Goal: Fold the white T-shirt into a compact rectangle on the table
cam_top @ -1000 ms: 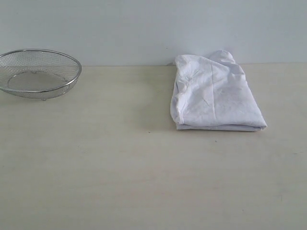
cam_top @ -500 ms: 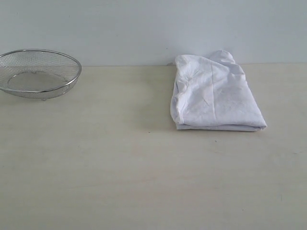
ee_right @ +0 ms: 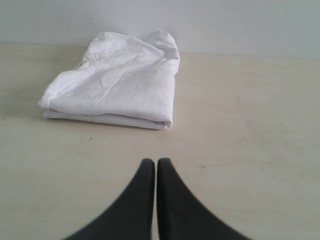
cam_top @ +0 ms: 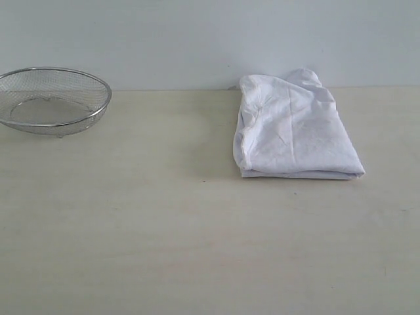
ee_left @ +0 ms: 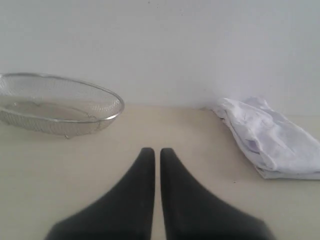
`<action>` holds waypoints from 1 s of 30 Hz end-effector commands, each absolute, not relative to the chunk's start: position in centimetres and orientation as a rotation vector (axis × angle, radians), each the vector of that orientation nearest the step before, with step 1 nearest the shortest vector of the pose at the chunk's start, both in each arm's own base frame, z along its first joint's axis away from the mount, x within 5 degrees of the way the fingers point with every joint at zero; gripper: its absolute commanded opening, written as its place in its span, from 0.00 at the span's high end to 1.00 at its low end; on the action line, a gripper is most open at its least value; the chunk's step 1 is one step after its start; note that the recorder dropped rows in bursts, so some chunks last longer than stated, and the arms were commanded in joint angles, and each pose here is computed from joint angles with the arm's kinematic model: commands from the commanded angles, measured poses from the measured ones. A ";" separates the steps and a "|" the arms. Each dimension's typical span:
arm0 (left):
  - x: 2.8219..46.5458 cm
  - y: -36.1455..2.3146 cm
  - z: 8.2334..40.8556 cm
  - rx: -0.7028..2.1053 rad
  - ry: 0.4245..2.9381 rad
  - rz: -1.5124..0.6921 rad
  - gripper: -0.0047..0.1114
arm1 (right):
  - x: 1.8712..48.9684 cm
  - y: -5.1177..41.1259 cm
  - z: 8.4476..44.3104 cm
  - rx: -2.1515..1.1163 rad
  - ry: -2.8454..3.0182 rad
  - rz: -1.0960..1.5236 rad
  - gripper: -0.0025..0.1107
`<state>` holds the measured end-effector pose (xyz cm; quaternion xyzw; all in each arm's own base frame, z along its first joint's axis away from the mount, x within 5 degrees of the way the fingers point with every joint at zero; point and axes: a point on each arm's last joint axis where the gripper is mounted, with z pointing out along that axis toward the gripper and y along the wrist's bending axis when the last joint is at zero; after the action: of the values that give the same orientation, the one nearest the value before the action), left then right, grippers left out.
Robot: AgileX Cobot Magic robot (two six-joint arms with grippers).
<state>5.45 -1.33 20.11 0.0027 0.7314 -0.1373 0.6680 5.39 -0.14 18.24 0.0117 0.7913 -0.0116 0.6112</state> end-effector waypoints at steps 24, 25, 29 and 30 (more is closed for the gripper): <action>5.4 -0.6 18.5 -0.019 1.793 -0.132 0.92 | 5.4 -0.1 18.3 0.032 1.817 -0.027 0.98; 5.4 -0.6 18.5 -0.022 1.793 -0.130 0.92 | 5.4 -0.1 18.3 0.032 1.817 -0.027 0.98; 5.4 -0.6 18.5 -0.017 1.793 -0.127 0.92 | 5.4 -0.1 18.3 0.032 1.817 -0.027 0.98; 5.4 -0.6 18.5 -0.017 1.793 -0.127 0.92 | 5.4 -0.1 18.3 0.032 1.817 -0.027 0.98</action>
<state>5.40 -0.59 18.69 -0.0044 0.7787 -0.0567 0.6248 5.39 -0.14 18.24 0.0126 0.7913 -0.0110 0.6112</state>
